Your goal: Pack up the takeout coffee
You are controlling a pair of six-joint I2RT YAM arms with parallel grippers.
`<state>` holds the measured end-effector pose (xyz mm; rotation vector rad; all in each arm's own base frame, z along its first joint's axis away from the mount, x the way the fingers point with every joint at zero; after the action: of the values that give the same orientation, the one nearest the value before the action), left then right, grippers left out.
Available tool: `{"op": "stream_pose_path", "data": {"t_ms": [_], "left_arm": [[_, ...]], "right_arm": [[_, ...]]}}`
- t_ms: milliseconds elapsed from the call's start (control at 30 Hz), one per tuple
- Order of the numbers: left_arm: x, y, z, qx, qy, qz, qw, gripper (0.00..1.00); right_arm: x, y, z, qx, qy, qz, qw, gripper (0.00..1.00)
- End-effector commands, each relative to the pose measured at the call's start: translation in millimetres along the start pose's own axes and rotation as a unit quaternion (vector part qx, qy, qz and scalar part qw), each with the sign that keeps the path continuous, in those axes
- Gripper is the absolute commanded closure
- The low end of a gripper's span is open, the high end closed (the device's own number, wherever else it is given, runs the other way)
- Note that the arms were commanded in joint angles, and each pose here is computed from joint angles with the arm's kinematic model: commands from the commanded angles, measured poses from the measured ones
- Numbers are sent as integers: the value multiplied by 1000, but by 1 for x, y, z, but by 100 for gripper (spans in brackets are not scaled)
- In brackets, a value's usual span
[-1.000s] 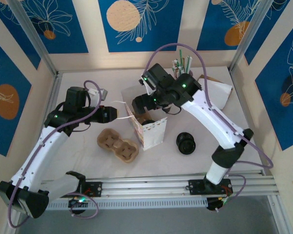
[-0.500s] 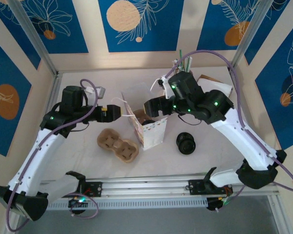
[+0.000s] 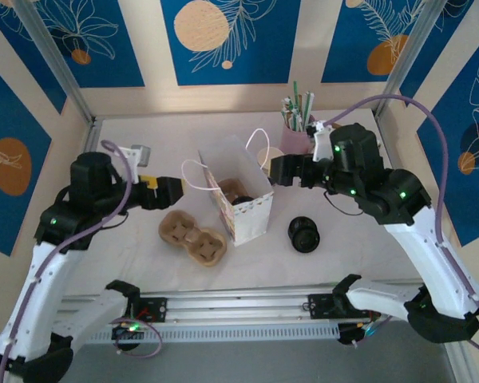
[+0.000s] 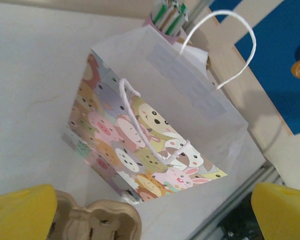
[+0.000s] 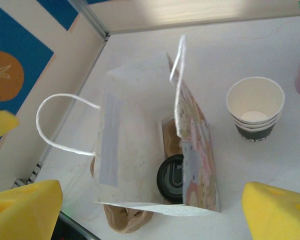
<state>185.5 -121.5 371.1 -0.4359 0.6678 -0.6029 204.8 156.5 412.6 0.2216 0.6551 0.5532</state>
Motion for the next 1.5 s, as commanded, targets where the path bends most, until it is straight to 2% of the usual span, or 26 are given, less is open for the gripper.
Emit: {"op": "stream_pose_path", "data": {"t_ms": [0, 167, 400, 600, 733, 933, 1167, 1467], "left_arm": [[-28, 3, 3, -1, -45, 45, 998, 0], [-41, 18, -5, -25, -58, 102, 993, 0], [-28, 36, -13, -59, -27, 147, 987, 0], [-2, 52, -4, -77, 0, 166, 983, 0], [18, 71, 4, -116, 12, 152, 981, 1], [48, 104, 18, -171, 19, 116, 978, 7], [81, 135, 33, -185, 28, 107, 976, 7], [135, 160, 82, -175, 0, 54, 983, 7]], "right_arm": [[-5, -10, -2, 30, 3, 1, 1000, 9], [-6, -33, 0, 55, 5, -22, 998, 12], [8, -65, 16, 93, 10, -36, 995, 27], [38, -93, 39, 104, 4, -60, 993, 38], [65, -114, 60, 115, -6, -71, 991, 48], [107, -142, 97, 98, -23, -95, 990, 55], [168, -174, 137, 67, -23, -113, 991, 55], [233, -231, 173, 48, -27, -119, 991, 56]]}}
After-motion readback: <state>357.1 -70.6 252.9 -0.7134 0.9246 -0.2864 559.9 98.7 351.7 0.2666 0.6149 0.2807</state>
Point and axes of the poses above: each hand's point on the last joint's axis, 136 mm out from that joint toward the fingers, its own x axis out along the fingers, its own y axis along the line the jaws close on, z = x × y, the point moved 4 cm from there along -x, back along the fingers, and after that the axes turned 5 degrees about -x, right-handed, at the moved point
